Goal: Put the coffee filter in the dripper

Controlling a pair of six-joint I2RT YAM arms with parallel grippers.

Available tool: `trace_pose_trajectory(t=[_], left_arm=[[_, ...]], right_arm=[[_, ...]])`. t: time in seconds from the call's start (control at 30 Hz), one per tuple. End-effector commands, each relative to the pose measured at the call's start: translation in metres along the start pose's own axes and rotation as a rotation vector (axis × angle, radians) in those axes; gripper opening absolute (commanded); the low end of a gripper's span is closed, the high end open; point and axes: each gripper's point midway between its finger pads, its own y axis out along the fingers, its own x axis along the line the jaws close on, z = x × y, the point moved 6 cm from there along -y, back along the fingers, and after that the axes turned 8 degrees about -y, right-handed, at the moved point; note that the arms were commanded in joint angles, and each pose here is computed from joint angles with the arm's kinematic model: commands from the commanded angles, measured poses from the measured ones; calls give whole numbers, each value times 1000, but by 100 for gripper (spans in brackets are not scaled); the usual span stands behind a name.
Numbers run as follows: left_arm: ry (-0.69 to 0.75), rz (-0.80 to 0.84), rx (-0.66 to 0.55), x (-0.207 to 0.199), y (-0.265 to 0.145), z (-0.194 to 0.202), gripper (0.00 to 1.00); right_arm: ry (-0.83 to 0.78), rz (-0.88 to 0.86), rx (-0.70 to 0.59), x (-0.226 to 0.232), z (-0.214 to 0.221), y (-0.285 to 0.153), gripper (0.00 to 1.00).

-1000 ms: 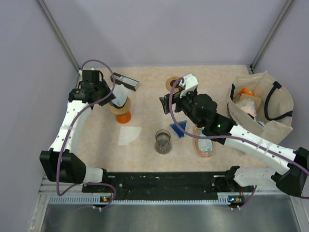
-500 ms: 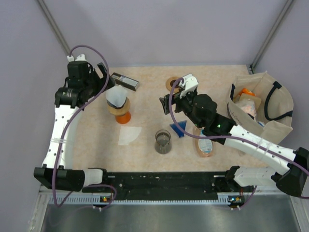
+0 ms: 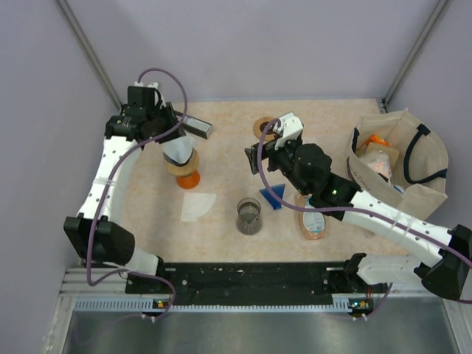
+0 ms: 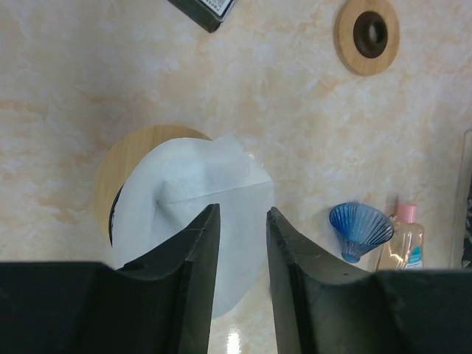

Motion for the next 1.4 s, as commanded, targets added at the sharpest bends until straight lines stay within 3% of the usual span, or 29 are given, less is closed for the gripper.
trace_pose_trajectory(t=[0.0, 0.1, 0.6, 1.37], left_arm=[[42, -64, 27, 2, 8, -1, 31], [42, -129, 51, 9, 17, 2, 23], [49, -272, 149, 30, 43, 29, 10], [43, -329, 251, 45, 65, 52, 6]], right_arm=[[0, 37, -34, -9, -8, -4, 99], [-5, 35, -31, -9, -7, -4, 99], [-30, 45, -21, -10, -1, -2, 99], [-32, 61, -16, -13, 3, 0, 99]])
